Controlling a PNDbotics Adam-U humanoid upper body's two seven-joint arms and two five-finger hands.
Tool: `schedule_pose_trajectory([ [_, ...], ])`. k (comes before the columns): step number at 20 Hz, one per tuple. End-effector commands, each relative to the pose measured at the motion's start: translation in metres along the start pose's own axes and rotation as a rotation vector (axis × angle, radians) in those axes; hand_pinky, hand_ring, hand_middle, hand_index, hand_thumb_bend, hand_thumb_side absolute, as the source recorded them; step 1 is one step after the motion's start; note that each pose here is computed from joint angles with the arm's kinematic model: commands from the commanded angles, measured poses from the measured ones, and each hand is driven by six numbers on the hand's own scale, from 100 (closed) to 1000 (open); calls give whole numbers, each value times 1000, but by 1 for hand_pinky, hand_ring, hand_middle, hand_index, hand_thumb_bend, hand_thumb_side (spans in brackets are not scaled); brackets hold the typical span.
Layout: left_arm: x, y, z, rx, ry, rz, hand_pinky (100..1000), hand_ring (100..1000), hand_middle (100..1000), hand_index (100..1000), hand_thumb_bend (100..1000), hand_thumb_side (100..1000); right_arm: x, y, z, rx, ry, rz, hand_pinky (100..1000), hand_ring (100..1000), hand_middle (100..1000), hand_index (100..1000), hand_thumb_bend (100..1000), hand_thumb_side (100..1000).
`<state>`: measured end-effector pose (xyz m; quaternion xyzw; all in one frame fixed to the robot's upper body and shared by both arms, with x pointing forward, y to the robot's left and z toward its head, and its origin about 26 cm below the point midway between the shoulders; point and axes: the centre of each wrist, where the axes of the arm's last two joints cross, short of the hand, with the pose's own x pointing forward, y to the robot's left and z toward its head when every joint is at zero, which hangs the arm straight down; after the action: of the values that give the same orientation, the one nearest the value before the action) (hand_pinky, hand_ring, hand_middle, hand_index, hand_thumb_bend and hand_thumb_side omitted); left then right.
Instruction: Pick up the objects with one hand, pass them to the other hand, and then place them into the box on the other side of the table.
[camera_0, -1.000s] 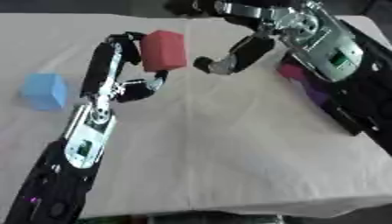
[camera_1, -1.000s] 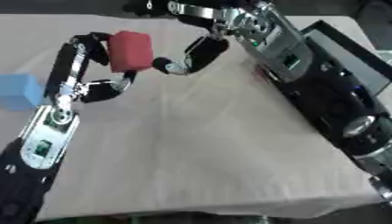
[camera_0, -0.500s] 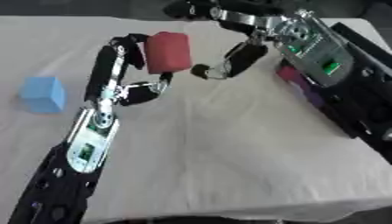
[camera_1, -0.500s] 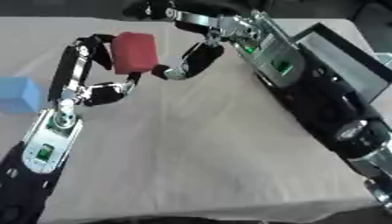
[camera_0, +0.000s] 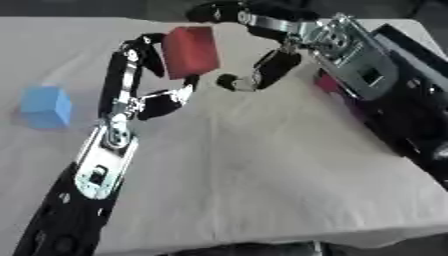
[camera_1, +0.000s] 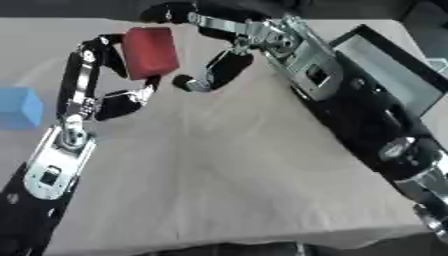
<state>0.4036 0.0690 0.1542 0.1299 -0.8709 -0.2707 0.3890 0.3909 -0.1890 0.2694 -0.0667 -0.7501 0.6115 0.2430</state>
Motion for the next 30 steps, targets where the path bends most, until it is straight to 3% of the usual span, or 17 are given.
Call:
schedule_pose_trajectory([
  [1,12,-2,-8,5,-22,7,536,382,323,408,100,100,2,-11,1,-29,2,14,1000,1000,1000,1000,267,100],
  [9,17,-6,-9,-1,-28,-10,534,382,322,407,100,100,6,-15,-1,-63,2,-26,1000,1000,1000,1000,216,100],
  [30,24,-11,-12,54,-66,1,528,377,318,405,100,100,-4,-11,-1,-15,26,-14,1000,1000,1000,1000,231,100],
])
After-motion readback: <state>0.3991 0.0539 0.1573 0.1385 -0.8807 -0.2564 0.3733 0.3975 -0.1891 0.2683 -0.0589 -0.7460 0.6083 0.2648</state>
